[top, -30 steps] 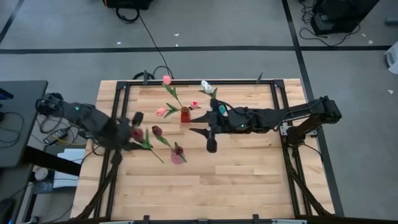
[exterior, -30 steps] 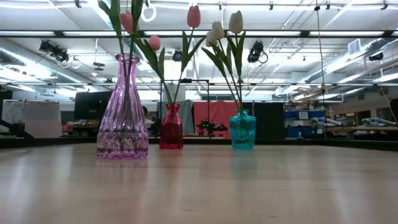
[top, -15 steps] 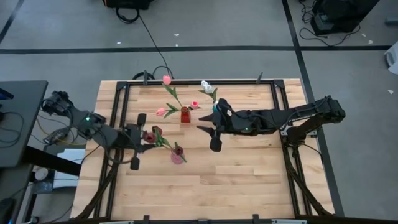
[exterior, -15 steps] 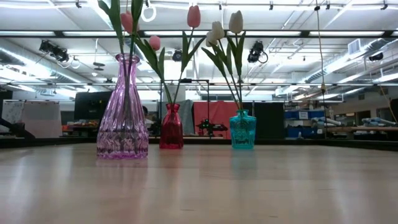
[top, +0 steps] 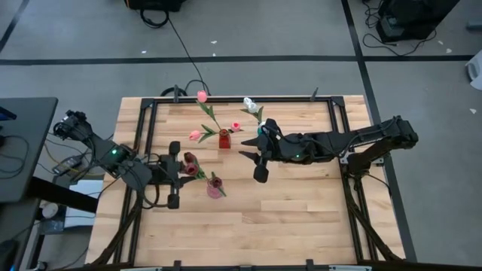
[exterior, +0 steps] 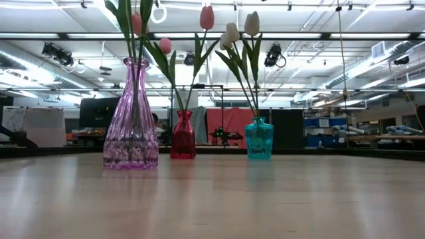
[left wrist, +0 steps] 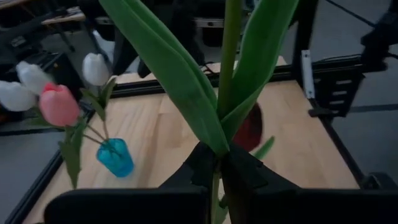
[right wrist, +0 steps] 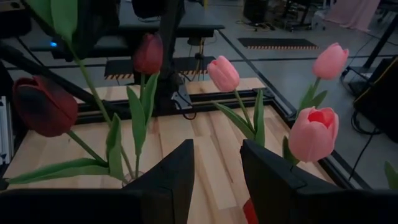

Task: Sort flowers into vase by color
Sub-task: Put the red flower into the purple vase

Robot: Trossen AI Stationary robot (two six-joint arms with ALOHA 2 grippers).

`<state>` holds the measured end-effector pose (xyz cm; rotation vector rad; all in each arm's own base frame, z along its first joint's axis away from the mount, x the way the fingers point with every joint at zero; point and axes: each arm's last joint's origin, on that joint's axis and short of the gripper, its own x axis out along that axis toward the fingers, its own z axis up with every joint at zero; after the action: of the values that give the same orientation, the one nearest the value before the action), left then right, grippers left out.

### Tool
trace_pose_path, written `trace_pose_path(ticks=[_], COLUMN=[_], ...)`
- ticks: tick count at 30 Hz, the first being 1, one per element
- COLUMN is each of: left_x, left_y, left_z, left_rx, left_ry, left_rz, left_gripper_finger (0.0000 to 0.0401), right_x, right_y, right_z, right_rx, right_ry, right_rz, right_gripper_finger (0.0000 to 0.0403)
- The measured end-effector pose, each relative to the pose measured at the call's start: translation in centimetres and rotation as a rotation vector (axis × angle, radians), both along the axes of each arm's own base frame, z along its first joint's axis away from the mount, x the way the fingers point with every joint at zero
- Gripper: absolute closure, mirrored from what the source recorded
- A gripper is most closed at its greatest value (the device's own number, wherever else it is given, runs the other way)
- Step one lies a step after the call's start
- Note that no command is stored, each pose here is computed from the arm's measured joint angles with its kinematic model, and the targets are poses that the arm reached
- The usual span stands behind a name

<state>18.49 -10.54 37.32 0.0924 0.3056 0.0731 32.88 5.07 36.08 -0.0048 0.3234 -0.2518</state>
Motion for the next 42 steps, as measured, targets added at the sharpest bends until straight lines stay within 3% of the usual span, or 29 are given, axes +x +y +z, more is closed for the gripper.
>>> trace_pose_path(ticks=[22,35,38,42], left_x=[0.9,1.4,1.3,1.3], left_y=[0.1,0.3,0.3,0.3], left_z=[-4.6,-8.9,-9.2,-9.2], left_rx=[-0.106,-0.187,-0.204,-0.198], left_ry=[0.002,-0.017,-0.007,-0.003], left_rz=[0.106,0.138,0.132,0.119], left_gripper_finger=[0.0376,0.0374,0.0362,0.0312], right_x=[0.0,-0.1,-0.1,-0.1], right_y=[0.1,0.2,0.2,0.2], right_z=[-0.1,-0.2,-0.2,-0.2], right_rx=[0.009,0.043,0.049,0.051], right_ry=[0.004,0.01,0.008,0.007], right_rz=[0.0,-0.008,-0.01,-0.011], right_gripper_finger=[0.0259,0.0259,0.0259,0.0259])
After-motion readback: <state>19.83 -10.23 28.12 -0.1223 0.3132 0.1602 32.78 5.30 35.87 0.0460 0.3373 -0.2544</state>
